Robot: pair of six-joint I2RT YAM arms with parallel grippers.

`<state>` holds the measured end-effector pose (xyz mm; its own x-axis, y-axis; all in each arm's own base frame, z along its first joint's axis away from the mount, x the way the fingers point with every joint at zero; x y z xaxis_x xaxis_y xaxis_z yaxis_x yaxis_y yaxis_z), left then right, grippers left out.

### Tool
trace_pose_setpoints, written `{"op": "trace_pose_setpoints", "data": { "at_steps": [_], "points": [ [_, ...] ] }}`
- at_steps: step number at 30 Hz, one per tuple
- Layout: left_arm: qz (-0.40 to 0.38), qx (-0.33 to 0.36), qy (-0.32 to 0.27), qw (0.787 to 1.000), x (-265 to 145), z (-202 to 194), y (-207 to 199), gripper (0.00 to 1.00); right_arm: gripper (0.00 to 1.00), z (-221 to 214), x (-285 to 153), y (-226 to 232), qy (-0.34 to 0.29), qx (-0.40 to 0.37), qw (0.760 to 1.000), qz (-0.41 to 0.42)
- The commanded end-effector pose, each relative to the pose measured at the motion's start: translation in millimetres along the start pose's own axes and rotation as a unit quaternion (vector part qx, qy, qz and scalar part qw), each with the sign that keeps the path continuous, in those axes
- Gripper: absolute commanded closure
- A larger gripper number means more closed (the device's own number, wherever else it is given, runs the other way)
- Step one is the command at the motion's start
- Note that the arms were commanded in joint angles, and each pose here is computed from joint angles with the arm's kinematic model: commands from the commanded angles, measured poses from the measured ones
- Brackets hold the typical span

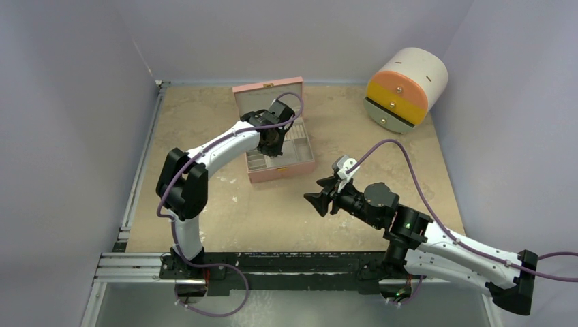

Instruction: Organize the mixed jewelry

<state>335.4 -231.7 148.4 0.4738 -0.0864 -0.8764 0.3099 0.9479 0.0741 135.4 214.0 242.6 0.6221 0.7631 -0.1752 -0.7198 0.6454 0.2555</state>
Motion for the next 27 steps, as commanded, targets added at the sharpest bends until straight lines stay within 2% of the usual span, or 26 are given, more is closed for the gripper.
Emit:
{"op": "trace_pose_setpoints", "data": {
  "at_steps": [1, 27],
  "points": [
    [-0.003, 0.006, -0.003, 1.0, -1, -1, 2, 1.0, 0.4, 26, -1, 8, -0.038, 0.012, 0.999, 0.011],
    [-0.004, 0.001, -0.021, 1.0, -12, 1, 3, 1.0, 0.4, 24, 1, 11, -0.033, 0.016, 0.999, 0.019]
  ]
}}
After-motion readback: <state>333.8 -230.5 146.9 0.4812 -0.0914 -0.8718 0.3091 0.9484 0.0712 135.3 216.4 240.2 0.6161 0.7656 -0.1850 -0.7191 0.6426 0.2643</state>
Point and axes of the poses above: each gripper's point midway between its finger pads, its own x axis out along the fingers, its own y axis along the line the jaws close on, z = x × y, the point moved 5 cm from there along -x, back along the fingers, and after that the axes turned 6 degrees about x, right-handed, at the moved point
